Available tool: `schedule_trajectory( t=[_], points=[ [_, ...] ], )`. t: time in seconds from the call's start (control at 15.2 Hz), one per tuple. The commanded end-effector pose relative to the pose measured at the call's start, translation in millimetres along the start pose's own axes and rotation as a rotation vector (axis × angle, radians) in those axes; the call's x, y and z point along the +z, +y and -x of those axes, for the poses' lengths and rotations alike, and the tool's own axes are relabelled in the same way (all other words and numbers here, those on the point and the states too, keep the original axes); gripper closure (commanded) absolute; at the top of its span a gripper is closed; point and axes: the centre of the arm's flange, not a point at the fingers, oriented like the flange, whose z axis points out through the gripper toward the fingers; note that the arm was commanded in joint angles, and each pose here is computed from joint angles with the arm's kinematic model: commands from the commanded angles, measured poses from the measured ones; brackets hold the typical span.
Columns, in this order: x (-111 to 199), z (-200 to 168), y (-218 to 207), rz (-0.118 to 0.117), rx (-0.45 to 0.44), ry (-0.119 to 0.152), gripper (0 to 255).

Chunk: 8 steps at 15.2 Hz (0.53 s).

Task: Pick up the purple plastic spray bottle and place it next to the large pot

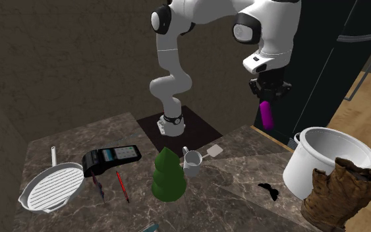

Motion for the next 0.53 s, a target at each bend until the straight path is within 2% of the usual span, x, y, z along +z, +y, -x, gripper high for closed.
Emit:
schedule_trajectory(
  t=[0.0, 0.46],
  points=[
    [10.9, -2.7, 0.8, -0.001, 0.0, 0.0, 255],
    [45.9, -14.2, 3.7, -0.001, 0.0, 0.0, 255]
  ],
)
